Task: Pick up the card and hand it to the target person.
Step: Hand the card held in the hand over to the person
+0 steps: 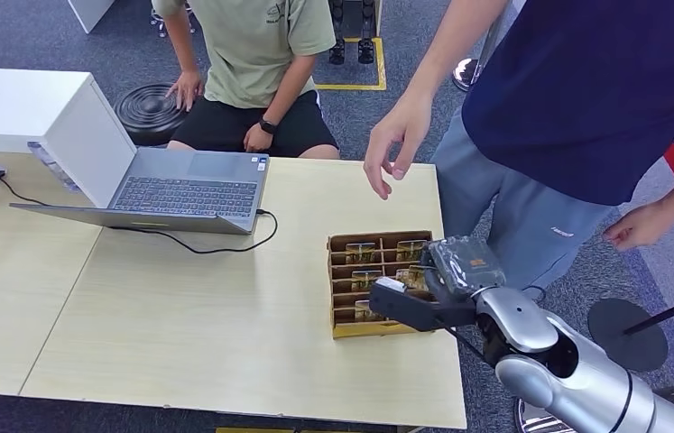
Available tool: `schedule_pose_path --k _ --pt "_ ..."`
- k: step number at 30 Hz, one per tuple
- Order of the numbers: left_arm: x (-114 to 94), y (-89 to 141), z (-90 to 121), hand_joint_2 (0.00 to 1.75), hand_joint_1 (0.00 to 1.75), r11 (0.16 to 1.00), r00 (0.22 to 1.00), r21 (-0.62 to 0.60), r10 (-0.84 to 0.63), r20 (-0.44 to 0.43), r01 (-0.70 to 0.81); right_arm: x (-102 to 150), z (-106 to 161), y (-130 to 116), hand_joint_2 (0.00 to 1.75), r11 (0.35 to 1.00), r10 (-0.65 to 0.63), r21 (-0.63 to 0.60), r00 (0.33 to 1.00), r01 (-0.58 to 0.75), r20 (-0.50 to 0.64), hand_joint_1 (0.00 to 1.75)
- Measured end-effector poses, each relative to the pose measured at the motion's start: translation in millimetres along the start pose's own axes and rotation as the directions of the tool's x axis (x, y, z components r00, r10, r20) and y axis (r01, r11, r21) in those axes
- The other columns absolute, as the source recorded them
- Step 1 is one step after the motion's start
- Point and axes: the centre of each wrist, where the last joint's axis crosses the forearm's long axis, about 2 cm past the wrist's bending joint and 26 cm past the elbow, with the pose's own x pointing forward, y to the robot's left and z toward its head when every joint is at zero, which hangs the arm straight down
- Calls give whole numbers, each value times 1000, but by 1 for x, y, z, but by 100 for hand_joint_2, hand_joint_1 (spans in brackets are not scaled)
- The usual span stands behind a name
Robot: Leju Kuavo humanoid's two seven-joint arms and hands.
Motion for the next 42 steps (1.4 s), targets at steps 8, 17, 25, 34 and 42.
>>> schedule_pose_path --k 8,17,25,34,42 --pt "0 0 0 175 0 1000 1000 -6 11 -1 -11 4 11 -52 175 926 -67 -365 993 97 96 141" --pt "0 0 0 175 0 1000 1000 -8 6 -7 -6 2 21 -70 175 819 -120 -533 972 212 202 141" --pt "0 -1 0 175 0 1000 1000 -10 -6 -18 6 0 26 -72 175 775 -159 -564 951 286 264 141" --pt "1 -2 0 175 0 1000 1000 -4 -11 -21 11 -2 28 -72 175 773 -179 -554 944 309 276 141" --pt "1 -2 0 175 0 1000 999 12 -4 -49 5 -2 28 -71 175 777 -184 -546 943 313 279 141"
